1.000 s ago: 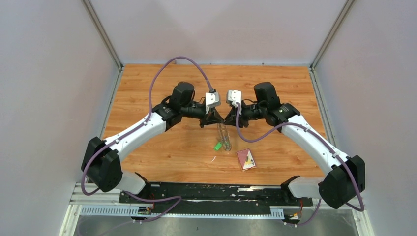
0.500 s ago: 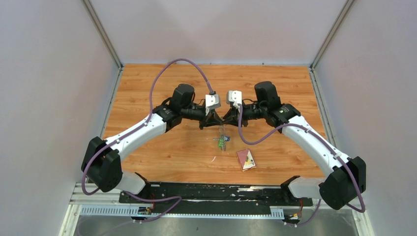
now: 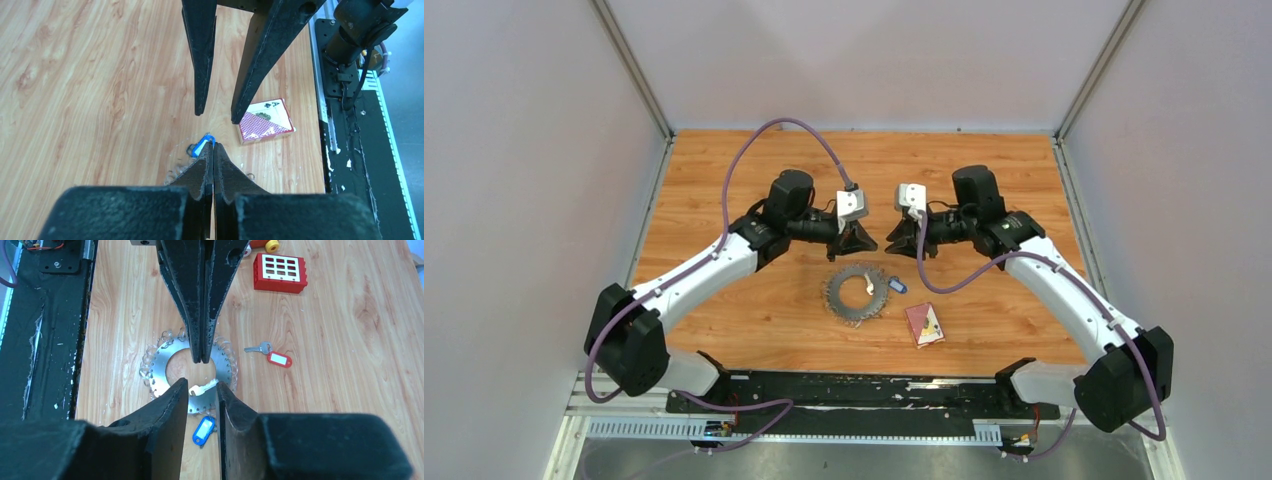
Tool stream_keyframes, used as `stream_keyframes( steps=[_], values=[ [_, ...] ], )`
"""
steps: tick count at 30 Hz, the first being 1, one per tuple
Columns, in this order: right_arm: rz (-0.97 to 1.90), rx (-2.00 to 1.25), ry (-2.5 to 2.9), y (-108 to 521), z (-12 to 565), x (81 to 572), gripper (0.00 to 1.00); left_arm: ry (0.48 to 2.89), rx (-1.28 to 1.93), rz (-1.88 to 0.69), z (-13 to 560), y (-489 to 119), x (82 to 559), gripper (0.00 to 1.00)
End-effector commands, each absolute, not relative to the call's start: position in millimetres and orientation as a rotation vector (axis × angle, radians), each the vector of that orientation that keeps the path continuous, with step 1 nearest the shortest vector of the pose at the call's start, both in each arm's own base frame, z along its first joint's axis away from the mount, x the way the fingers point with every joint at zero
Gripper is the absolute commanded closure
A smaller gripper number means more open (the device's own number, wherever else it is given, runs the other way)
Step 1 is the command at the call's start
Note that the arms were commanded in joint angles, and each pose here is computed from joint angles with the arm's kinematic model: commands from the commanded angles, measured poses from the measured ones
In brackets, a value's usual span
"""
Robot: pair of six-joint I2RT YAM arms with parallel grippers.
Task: Put the keys on the keyring
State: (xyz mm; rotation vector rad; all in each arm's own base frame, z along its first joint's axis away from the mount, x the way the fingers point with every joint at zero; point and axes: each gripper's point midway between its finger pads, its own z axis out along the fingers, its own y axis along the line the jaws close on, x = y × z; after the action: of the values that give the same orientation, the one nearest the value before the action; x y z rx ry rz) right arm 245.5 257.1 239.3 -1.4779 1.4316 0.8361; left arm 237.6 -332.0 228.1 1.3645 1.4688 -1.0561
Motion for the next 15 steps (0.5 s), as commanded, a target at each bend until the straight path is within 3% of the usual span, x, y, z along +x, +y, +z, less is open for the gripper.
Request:
stream_keyframes(
  steps=[1,5,8,9,11,13,15],
  values=[
    [0.873,-1.507,1.428,256,233,238,0.72,1.397,1.366,-1.022,245,-329,238,1.0],
    [0.85,-1.5,1.484,252,222,242,0.71,1.462,1.431,-0.869,225,-308,249,0.99],
    [0.827,-1.495,1.489,249,221,241,0.7,1.541,1.575,-0.721,190,-284,250,0.77],
    [0.821,-1.494,1.492,248,221,241,0.7,1.568,1.637,-0.677,176,-274,247,0.62],
    [0.811,-1.491,1.501,246,221,240,0.7,1.605,1.744,-0.583,153,-255,245,0.45],
    [0.808,-1.49,1.511,245,219,240,0.7,1.652,1.811,-0.513,133,-239,244,0.38],
    [0.809,-1.491,1.52,245,217,239,0.71,1.694,1.864,-0.477,117,-229,243,0.37]
  ],
)
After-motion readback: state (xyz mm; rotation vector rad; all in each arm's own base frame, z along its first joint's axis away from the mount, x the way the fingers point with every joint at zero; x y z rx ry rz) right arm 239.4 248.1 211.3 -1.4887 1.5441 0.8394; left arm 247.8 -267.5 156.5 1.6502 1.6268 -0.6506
